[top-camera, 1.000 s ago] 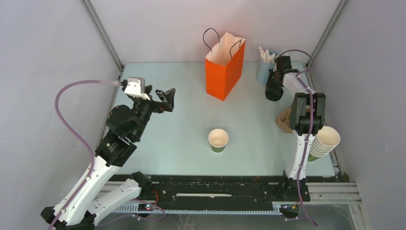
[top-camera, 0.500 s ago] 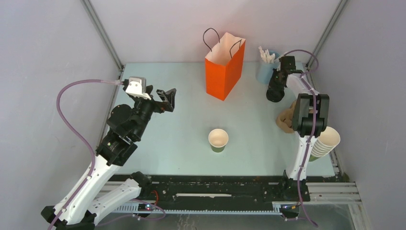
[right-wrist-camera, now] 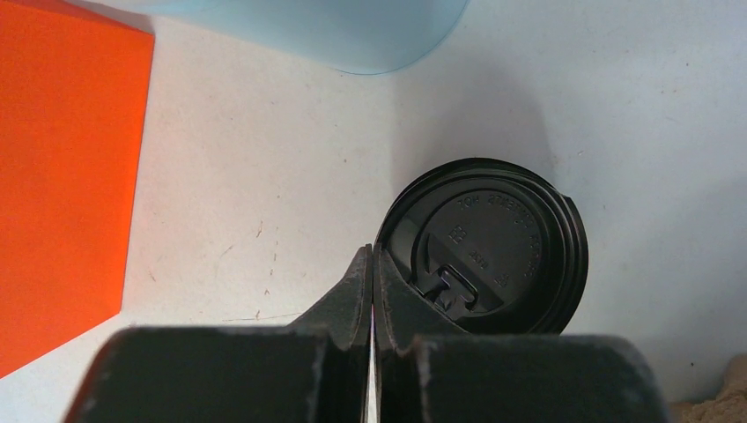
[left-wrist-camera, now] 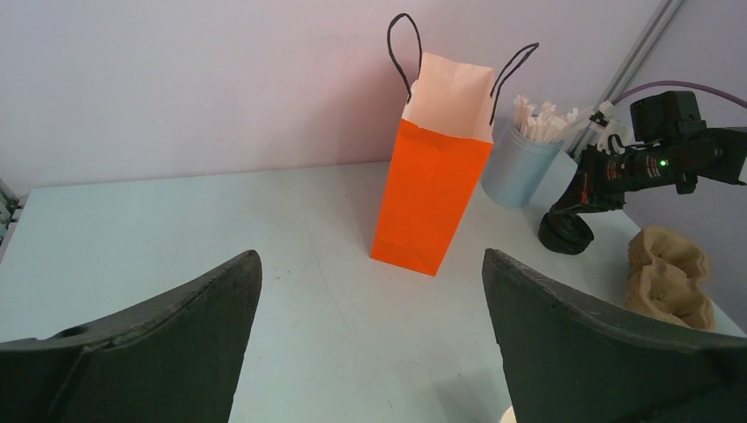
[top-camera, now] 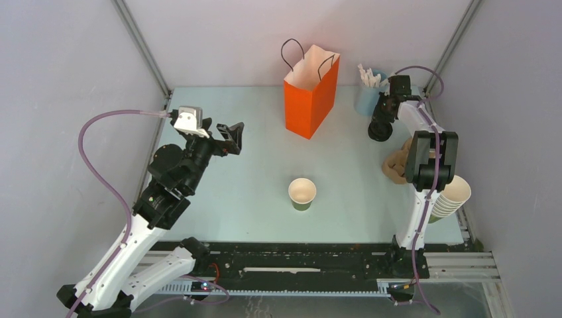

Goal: Pack the takeout coffee

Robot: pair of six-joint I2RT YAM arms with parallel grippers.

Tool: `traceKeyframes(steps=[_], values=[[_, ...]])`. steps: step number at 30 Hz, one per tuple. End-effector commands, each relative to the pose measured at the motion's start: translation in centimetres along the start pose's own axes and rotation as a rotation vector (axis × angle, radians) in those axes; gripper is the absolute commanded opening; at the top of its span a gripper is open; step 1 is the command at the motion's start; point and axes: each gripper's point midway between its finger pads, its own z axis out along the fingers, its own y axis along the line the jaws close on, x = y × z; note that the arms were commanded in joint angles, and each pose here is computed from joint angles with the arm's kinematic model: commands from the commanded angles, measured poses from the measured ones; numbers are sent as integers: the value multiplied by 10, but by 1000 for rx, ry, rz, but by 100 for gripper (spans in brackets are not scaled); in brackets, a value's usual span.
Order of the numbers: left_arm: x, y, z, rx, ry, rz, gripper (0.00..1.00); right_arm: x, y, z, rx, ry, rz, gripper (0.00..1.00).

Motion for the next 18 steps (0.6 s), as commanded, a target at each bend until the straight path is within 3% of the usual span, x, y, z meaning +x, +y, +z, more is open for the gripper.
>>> traceKeyframes(steps=[1,10,18], values=[[-16,-4,-1,18,-36,-21,100,-26,5,-24,-7,-83,10,2],[-15,-4,-1,20,-31,-21,100,-23,1,-21,22,-58,38,5],[-15,-5,0,20,-28,-22,100,-21,-3,-21,71,-22,22,24]])
